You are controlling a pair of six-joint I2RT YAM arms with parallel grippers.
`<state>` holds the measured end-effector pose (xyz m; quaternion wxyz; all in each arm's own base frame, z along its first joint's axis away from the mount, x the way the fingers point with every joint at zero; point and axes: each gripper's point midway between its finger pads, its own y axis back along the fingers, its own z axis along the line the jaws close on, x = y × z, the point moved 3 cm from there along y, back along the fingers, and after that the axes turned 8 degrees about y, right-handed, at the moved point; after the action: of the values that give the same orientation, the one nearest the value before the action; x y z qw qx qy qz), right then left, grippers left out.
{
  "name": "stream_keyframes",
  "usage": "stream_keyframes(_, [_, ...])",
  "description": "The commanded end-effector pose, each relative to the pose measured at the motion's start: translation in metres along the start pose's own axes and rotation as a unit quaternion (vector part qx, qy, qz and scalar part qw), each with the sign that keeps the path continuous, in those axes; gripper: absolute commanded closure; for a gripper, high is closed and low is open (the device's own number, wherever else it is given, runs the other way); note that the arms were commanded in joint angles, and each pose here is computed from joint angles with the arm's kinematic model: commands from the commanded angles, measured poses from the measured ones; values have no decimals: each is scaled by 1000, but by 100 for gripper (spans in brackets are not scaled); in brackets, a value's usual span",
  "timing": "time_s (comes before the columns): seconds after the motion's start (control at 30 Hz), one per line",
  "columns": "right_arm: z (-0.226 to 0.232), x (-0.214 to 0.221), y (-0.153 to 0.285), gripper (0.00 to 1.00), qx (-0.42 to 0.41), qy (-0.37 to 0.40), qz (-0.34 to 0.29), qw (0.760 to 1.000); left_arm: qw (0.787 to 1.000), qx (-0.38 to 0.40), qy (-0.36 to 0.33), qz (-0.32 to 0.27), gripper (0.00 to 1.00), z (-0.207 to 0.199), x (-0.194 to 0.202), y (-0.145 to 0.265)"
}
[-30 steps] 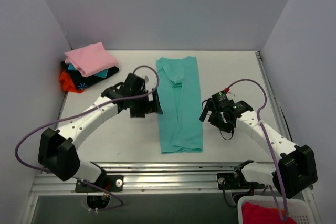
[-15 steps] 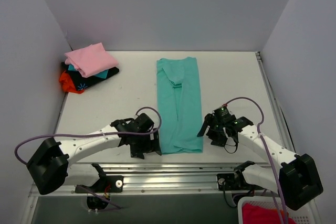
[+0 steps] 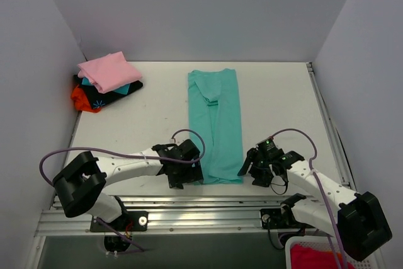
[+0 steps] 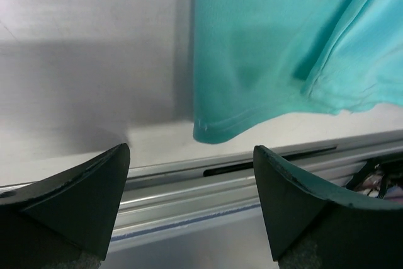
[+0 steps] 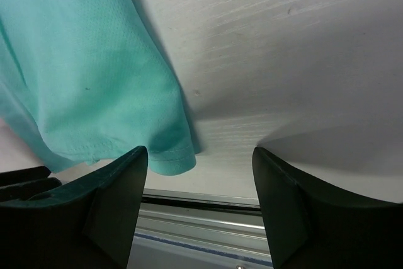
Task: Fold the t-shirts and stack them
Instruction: Fold the tshirt
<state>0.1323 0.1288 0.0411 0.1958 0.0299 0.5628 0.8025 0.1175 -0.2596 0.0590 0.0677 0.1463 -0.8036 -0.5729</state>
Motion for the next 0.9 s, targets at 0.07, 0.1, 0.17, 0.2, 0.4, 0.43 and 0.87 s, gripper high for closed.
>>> stream_keyframes(0.07, [3, 2, -5, 39, -3, -1, 1, 1000, 997, 12, 9, -78, 12, -20, -25, 18])
stream_keyframes(0.1, [5, 2, -6, 40, -4, 1, 0, 1000, 996, 15, 9, -83, 12, -22, -27, 18])
stream_keyframes(0.17, [7, 1, -8, 42, -3, 5, 0, 1000, 997, 6, 9, -80, 13, -21, -27, 13])
stream_keyframes(0.2, [8, 1, -8, 43, -3, 6, 0, 1000, 997, 4, 8, -78, 13, -21, -26, 10])
stream_keyframes(0.4, [10, 0, -12, 51, 3, 16, 0, 1000, 998, 0, 9, -64, 19, -20, -21, 0])
stream_keyframes(0.43, [9, 1, -13, 52, 4, 16, 1, 1000, 998, 0, 9, -63, 20, -20, -21, -1])
stream_keyframes(0.87, [7, 2, -18, 70, 12, 31, 10, 999, 998, -2, 8, -64, 32, -26, -21, -13])
